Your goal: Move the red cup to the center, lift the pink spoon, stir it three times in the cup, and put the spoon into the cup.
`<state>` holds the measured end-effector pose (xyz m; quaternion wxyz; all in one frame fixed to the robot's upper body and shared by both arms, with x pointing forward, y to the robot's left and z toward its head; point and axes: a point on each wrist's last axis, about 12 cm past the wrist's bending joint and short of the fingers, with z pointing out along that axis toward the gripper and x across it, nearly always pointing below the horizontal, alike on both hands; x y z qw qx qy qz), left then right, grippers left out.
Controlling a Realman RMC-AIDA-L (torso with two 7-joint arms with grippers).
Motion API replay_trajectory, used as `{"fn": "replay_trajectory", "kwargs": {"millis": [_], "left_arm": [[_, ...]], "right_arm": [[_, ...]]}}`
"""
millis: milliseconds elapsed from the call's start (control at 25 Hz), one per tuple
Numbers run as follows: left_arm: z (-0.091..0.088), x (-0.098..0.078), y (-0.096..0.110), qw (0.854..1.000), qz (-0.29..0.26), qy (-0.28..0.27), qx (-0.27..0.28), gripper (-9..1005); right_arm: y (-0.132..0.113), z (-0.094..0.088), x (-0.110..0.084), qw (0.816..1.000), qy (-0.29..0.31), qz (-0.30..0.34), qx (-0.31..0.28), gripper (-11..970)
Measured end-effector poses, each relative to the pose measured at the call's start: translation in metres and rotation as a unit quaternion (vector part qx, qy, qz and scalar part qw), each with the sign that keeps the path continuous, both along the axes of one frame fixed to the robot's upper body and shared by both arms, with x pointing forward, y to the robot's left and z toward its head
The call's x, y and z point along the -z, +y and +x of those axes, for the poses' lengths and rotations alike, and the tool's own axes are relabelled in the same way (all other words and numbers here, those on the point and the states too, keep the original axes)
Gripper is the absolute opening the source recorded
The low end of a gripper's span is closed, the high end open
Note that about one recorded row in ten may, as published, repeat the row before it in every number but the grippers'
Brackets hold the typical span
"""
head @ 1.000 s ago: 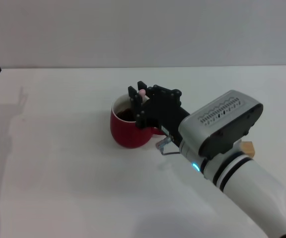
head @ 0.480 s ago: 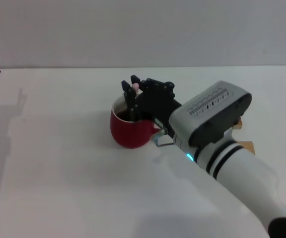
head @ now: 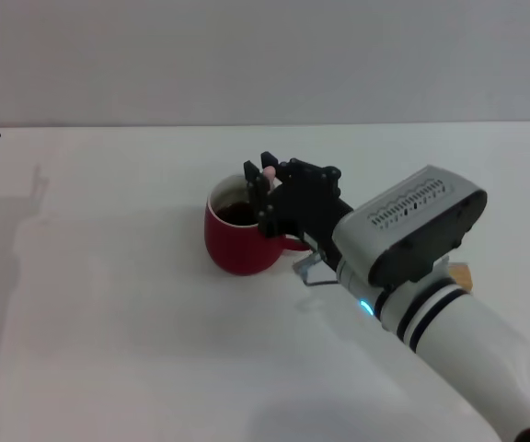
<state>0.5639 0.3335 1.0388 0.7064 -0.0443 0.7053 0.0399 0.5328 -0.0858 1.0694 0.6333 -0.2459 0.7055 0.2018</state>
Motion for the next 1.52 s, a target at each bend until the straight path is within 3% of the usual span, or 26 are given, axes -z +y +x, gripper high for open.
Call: {"fn": "replay_trajectory", "kwargs": {"millis": [160,440,920,1360,1520], "left_arm": [[0.000,0.000,0.000,1.000,0.000,0.002,0.000,834],[0.002,-0.001,-0.001,1.000,0.000,0.002,0.002,834],[0.003,-0.002,-0.001,1.000,0.000,0.000,0.002,834],[0.004,-0.002,-0.001,1.000,-0.001,-0.002,0.001,834],[0.004,-0.002,-0.001,1.000,-0.001,-0.003,0.001,834]], "right_arm": [[0.004,-0.006,0.000,1.000,-0.001,0.002,-0.009,167],[0.006,0.005,-0.002,1.000,-0.005,-0.005,-0.008,168],[0.007,0.009,-0.004,1.000,-0.009,-0.008,-0.012,168],[0.007,0.007,-0.002,1.000,-0.003,-0.011,-0.014,251],[0.004,0.010,-0.003,1.000,-0.007,-0.013,-0.009,362]]}}
